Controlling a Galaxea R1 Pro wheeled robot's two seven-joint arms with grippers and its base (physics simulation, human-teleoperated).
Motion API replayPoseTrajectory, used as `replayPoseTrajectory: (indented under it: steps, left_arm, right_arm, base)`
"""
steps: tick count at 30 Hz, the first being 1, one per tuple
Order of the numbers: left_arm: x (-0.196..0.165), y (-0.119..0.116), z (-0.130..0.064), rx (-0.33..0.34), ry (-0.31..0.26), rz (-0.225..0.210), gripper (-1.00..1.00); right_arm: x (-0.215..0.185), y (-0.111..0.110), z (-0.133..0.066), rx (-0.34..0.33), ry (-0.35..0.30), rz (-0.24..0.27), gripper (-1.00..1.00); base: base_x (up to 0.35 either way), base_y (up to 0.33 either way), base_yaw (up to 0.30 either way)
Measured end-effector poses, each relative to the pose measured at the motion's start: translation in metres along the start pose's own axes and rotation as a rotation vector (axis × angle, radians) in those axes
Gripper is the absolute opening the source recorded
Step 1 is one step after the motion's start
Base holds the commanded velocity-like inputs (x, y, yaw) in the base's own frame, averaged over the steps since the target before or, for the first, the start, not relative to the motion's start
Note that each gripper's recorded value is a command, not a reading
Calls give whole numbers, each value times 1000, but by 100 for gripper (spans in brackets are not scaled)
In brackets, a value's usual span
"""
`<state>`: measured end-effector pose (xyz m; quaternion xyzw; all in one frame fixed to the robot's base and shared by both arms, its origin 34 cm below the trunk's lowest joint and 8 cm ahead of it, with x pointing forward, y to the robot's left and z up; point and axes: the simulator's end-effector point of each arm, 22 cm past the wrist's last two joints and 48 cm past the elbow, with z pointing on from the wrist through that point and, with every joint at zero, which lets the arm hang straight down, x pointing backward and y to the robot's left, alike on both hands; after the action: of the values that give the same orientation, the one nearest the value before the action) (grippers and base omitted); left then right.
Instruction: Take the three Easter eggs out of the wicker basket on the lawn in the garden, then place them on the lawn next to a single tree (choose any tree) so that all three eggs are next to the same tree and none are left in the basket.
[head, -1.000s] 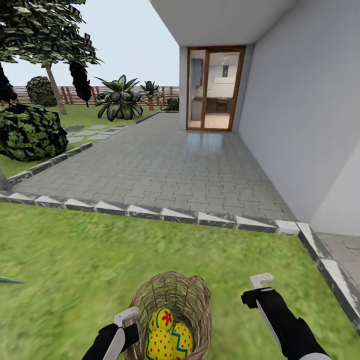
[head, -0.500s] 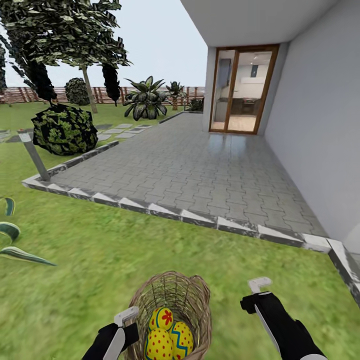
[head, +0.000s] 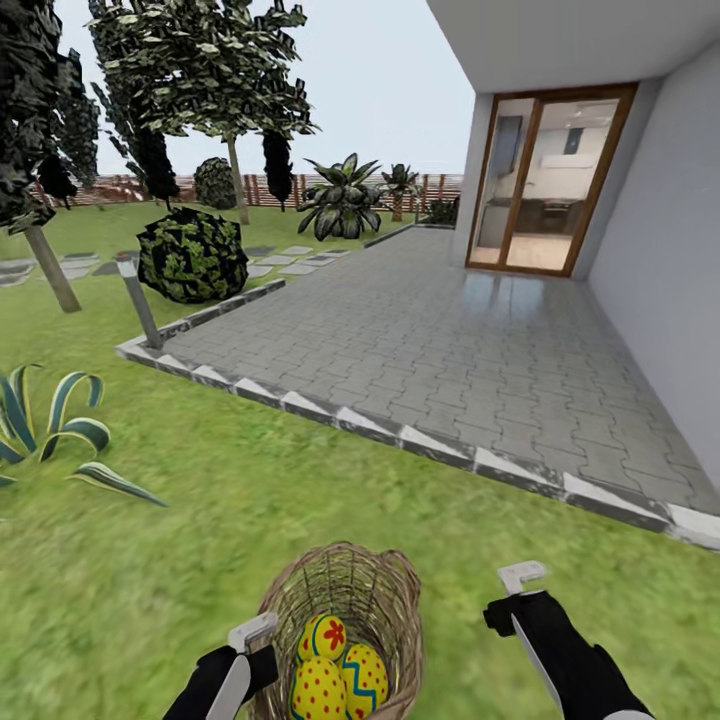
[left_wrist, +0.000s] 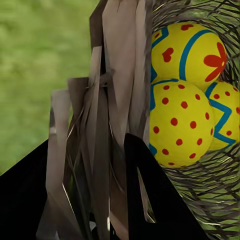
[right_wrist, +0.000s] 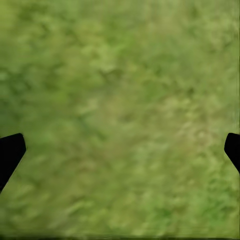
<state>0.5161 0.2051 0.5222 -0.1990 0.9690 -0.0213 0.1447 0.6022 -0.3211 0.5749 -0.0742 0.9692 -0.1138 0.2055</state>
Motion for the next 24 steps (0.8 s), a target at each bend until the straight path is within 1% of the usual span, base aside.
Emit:
replayPoseTrajectory:
  steps: [4,7,10,13,16,24]
  left_arm:
    - [-2,-1,-7,1,2,-1,-100]
    - [-3,-1,-11,-2,4,2,-100]
    - [-4,-1,-16,-3,3,4,-100]
    - [-6,-2,-21,-2,2,3,-100]
    - [-8,-3,-26,0,3,-1,-100]
    - [-11,-3,-38,-3,3,1,-100]
  right_arm:
    - [4,-4,-2,0,7,7,100]
    - [20,-3,7,-4,-11,2,100]
    - [28,-18,9,19,-18,-4,100]
    - [27,-21,5,23,-18,-4,100]
    - [25,-24,1,28,-18,-2,100]
    - [19,-22,-10,23,-20,-7,100]
  base:
    - [244,-8,299]
    - [313,-79,299]
    - [316,-92,299]
    - [284,-97,299]
    - [80,-31,299]
    - [3,-1,299]
